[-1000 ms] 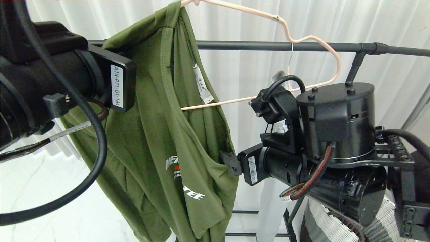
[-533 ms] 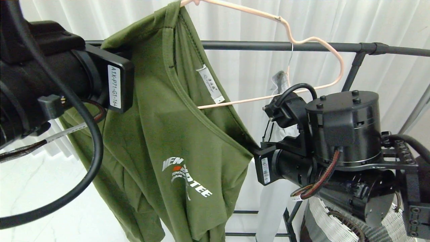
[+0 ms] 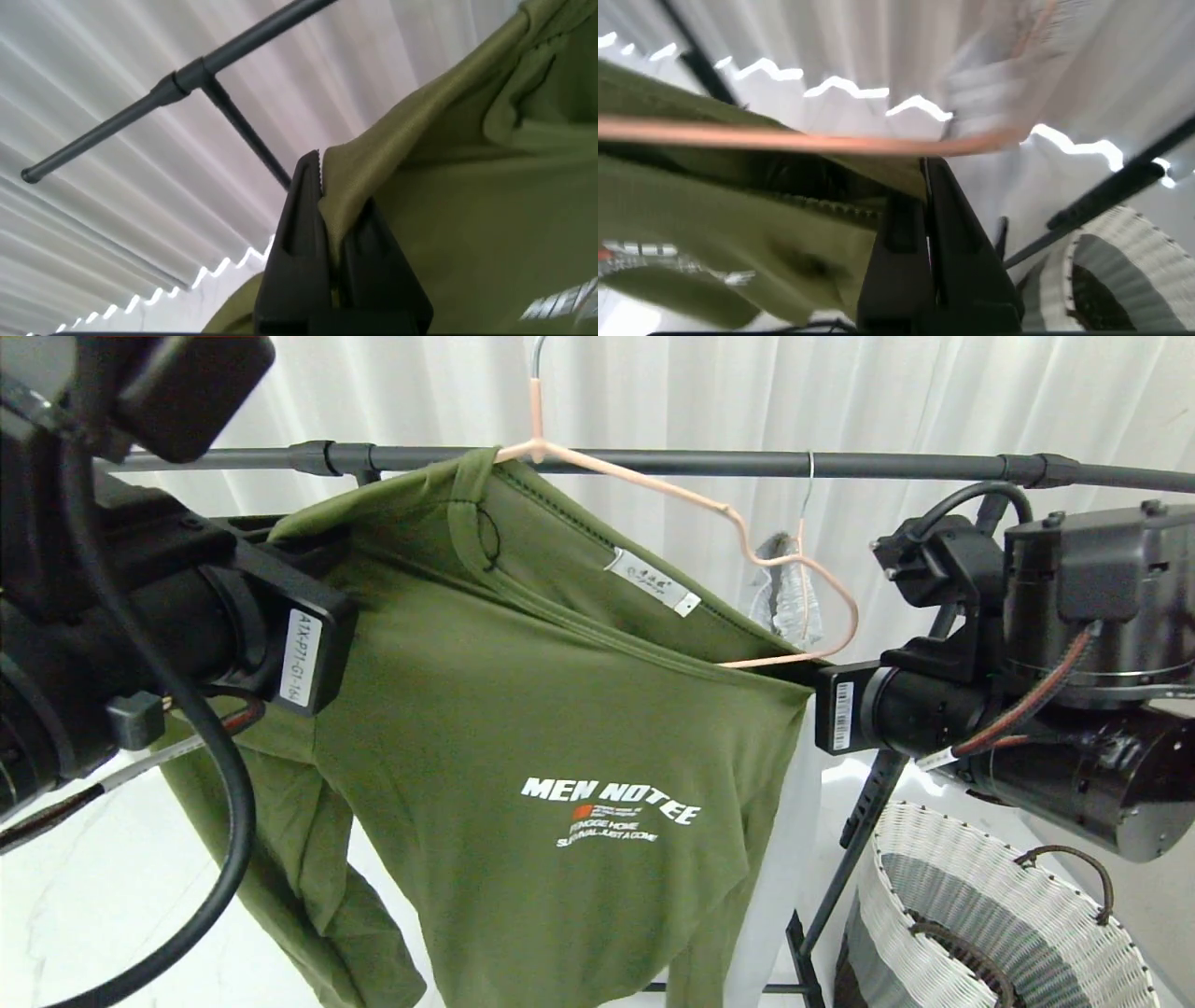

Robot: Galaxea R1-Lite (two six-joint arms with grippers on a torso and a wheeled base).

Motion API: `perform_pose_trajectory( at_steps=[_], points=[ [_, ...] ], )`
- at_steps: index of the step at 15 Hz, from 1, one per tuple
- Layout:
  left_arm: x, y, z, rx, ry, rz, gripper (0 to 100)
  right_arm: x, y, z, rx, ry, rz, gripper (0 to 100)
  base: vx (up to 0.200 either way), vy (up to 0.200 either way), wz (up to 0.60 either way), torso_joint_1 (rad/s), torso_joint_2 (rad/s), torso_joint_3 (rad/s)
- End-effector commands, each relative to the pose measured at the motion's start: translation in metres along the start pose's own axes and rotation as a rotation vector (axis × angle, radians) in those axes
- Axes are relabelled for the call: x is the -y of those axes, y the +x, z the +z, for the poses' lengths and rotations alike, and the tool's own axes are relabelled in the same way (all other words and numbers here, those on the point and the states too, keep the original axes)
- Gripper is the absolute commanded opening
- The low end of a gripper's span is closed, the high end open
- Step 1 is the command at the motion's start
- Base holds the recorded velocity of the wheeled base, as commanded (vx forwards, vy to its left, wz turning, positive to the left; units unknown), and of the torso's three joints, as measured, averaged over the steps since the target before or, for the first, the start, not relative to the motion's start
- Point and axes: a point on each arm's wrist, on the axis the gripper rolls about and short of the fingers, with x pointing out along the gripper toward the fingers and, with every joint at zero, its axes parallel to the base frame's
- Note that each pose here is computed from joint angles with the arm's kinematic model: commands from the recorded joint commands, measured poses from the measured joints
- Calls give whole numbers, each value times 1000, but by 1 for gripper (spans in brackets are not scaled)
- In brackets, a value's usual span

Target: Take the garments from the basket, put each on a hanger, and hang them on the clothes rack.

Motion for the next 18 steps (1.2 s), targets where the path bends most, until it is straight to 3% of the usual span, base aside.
perform_pose_trajectory(
  at_steps=[1, 6, 9, 13, 18],
  points=[
    [-4, -3, -7, -12, 15, 12, 0, 11, -4, 7, 25, 21, -27, 0, 0, 0, 0, 0, 0, 0],
    [-9, -8, -31, -69, 92, 41, 0, 15, -9, 15, 51, -7, -20, 0, 0, 0, 0, 0, 0, 0],
    [-2, -7, -41, -93, 117, 24, 0, 1, -22, 19, 72, -50, 57, 0, 0, 0, 0, 0, 0, 0],
    [-2, -5, -38, -91, 96, 35, 0, -27, -43, 22, 91, -60, 189, 0, 0, 0, 0, 0, 0, 0],
    [-4, 0, -36, -77, 52, 75, 0, -42, -47, 15, 79, -127, 243, 0, 0, 0, 0, 0, 0, 0]
  ],
)
